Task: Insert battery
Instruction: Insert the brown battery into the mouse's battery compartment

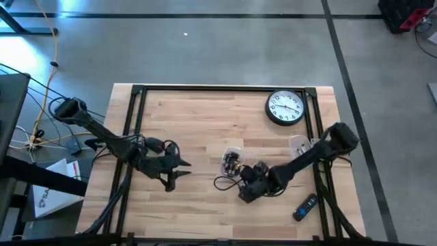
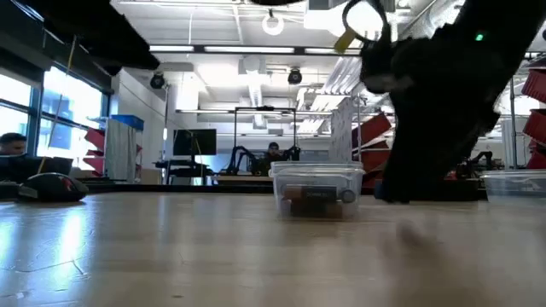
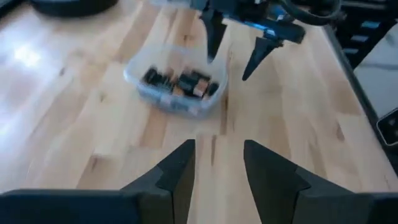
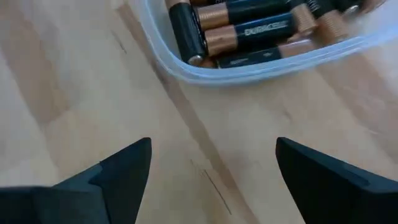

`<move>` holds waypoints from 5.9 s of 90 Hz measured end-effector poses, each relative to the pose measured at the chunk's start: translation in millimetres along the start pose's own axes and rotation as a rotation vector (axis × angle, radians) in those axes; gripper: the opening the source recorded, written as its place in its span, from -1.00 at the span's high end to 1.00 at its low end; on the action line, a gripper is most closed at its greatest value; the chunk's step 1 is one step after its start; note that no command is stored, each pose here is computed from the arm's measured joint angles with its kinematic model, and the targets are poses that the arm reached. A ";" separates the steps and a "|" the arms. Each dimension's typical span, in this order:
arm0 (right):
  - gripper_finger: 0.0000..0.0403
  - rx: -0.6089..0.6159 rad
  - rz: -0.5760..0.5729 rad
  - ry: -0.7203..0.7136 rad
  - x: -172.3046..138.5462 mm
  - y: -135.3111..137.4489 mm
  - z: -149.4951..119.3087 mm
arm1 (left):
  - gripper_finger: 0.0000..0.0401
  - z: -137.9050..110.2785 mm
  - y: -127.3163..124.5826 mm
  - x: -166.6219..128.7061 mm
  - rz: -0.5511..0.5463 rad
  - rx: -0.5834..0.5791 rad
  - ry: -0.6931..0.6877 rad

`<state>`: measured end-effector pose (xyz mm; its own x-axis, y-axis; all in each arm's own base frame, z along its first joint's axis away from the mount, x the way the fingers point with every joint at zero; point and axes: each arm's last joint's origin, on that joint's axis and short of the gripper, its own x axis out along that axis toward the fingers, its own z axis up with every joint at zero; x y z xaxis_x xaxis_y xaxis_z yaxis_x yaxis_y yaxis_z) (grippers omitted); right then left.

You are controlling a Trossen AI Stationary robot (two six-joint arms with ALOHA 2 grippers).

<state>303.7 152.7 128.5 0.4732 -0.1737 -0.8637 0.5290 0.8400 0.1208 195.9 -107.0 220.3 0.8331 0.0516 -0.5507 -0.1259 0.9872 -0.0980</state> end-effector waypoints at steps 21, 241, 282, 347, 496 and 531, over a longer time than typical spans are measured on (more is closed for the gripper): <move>-0.55 0.030 -0.087 -0.118 10.9 -4.1 13.6 | 0.41 -16.4 12.3 -6.9 0.130 -0.149 0.239; -0.63 -0.238 -0.028 -0.341 35.2 -38.1 99.0 | -0.31 -30.7 129.5 47.5 0.091 0.443 1.467; -0.63 -0.235 -0.021 -0.337 35.2 -38.0 98.8 | -0.31 -27.8 141.5 41.0 0.131 0.327 1.526; -0.63 -0.212 -0.001 -0.321 54.7 -36.4 93.1 | -0.05 -12.5 133.2 38.4 0.056 0.365 1.566; -0.63 -0.230 0.011 -0.303 53.6 -32.9 88.6 | -0.51 -46.5 149.5 89.0 0.018 0.429 1.662; -0.63 -0.227 0.012 -0.302 53.6 -33.0 88.6 | -0.44 -57.0 151.5 94.3 0.045 0.458 1.631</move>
<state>374.0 70.1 121.5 0.6830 -0.2785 -0.6753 0.3683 0.9296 -0.0108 224.7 38.8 106.4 -0.5844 0.1693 -0.7936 0.2662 0.9639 0.0097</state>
